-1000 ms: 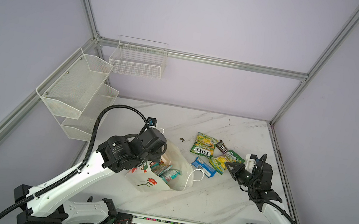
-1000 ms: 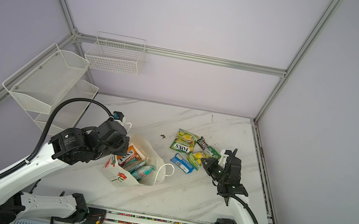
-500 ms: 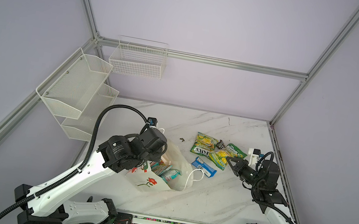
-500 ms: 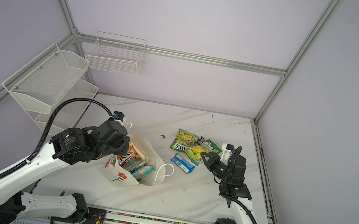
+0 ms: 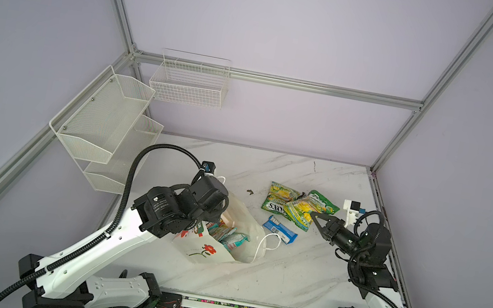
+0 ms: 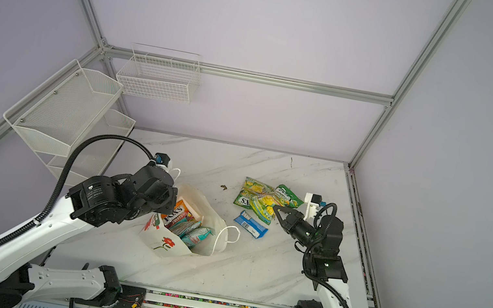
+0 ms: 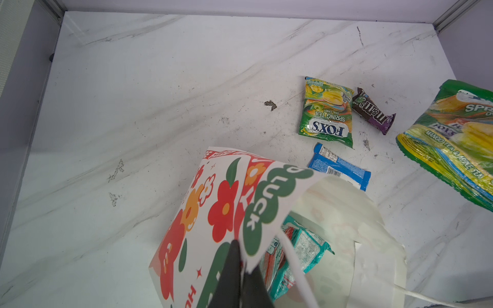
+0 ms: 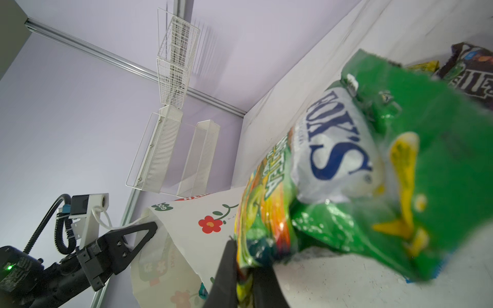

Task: Place the snacks into the paper bag
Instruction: 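Lift the green Fox's bag off the table with the right gripper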

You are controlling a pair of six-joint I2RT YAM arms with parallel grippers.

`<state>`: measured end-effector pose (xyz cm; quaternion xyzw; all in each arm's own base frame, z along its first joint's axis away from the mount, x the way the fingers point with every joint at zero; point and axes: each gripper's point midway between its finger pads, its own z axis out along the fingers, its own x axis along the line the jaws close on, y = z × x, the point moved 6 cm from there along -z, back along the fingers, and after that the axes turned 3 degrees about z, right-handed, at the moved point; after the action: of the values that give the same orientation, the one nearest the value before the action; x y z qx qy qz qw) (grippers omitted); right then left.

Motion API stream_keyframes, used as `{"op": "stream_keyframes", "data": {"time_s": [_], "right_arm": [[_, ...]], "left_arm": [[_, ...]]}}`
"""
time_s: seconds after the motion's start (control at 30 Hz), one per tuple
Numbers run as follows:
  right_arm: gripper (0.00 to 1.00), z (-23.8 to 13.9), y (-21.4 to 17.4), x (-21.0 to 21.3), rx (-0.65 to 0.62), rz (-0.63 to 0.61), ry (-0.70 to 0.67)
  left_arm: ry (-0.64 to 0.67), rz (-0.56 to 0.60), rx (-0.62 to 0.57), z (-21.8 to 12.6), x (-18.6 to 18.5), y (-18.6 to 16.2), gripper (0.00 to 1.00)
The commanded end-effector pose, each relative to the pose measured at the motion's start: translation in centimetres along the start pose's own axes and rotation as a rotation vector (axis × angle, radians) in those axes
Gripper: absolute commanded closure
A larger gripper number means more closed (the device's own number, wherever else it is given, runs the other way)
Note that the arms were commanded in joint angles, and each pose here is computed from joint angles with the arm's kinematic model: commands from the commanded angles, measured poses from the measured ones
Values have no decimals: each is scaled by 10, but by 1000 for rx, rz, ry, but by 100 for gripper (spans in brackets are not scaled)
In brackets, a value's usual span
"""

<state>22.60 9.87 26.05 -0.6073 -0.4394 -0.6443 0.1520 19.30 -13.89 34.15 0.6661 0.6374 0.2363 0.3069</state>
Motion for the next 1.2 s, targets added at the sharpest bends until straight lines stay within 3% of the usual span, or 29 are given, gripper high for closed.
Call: {"op": "stream_keyframes", "data": {"time_s": [0.0, 0.57, 1.17], "right_arm": [[100, -8, 6, 39, -16, -99, 149], [100, -30, -2, 89, 7, -194, 365], [100, -48, -10, 120, 19, -264, 487]], "left_arm": [[-40, -71, -75, -8, 0, 10, 100], [-54, -74, -70, -7, -6, 13, 100], [-57, -72, -70, -4, -8, 14, 100]]}}
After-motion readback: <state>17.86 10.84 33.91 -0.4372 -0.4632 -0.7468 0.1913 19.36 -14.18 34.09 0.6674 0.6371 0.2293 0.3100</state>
